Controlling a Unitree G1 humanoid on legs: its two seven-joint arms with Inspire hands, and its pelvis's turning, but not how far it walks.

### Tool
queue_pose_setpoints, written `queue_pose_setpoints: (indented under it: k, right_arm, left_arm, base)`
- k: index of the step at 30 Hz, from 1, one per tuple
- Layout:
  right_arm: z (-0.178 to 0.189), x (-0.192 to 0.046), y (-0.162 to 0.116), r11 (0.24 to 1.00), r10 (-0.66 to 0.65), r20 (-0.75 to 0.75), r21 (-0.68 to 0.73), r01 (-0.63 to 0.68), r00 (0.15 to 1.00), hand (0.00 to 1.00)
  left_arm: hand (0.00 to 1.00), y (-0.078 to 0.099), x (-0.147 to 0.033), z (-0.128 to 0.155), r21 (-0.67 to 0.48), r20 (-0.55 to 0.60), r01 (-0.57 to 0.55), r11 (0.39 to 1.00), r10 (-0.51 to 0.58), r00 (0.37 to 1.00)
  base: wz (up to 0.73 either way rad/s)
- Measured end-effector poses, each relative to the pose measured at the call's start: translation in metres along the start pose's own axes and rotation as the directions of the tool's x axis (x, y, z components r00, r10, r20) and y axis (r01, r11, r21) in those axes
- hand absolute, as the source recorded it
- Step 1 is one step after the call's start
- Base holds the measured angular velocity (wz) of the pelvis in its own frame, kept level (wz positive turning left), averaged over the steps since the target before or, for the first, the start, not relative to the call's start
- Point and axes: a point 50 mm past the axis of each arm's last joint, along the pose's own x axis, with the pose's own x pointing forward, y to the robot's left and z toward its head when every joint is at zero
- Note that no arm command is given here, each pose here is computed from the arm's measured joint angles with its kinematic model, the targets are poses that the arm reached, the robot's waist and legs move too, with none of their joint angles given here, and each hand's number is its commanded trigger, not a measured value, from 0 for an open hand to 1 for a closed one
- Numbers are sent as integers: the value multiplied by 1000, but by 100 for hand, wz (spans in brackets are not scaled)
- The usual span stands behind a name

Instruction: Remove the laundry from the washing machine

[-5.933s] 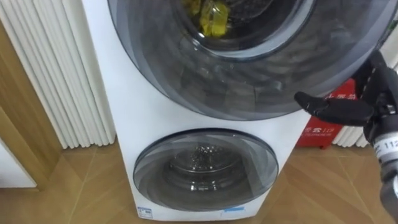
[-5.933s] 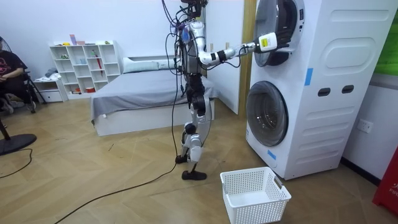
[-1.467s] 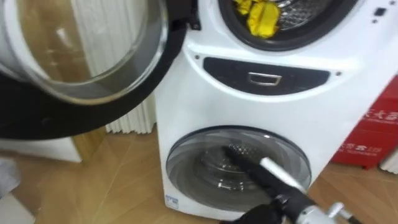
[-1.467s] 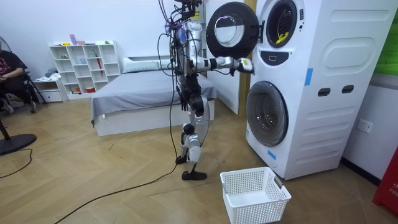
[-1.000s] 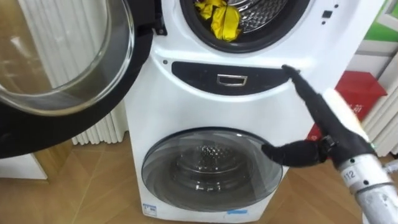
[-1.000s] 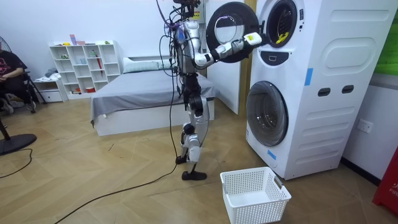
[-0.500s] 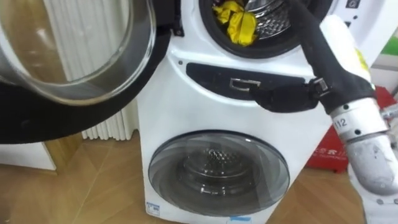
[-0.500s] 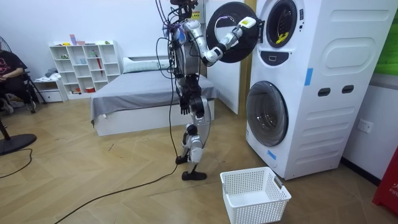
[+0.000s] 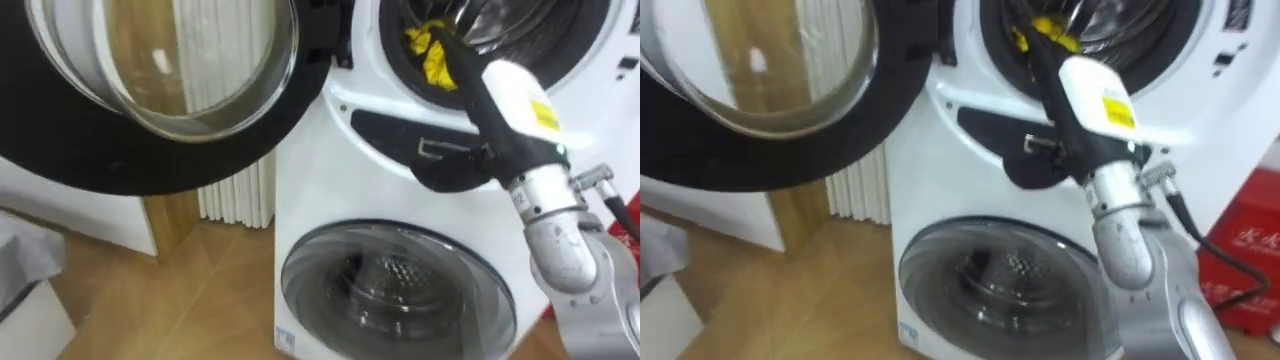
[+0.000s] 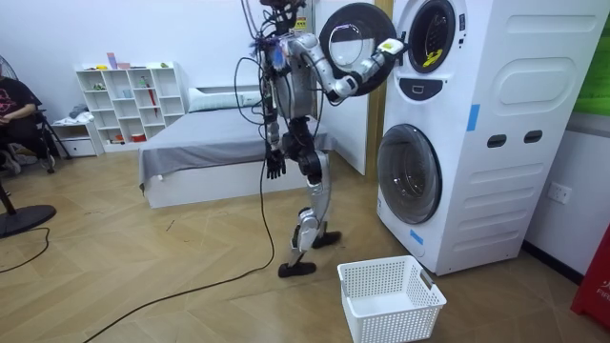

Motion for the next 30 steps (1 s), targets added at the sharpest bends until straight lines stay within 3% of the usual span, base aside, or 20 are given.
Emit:
queue_pose_setpoints:
  k: [13,20,26,30]
  right_arm:
    - [19,-3,-28,992,-128,96,13,128,987,0]
    - [13,-5,-28,990,-139,62,-11,140,988,0]
    - [14,-6,-30,989,-145,69,11,144,987,0]
    - [27,-8,-35,985,-168,139,56,161,976,0]
  left_arm:
    - [0,4,0,21,-123,79,0,992,10,997]
    - [0,1,-2,57,-73,179,-9,997,22,984]
    - [0,-3,-2,51,-74,165,-1,997,13,986]
    - [0,-2,0,27,-60,105,17,998,-11,994]
  base:
    - [-19]
    - [12]
    - [21]
    - [-3]
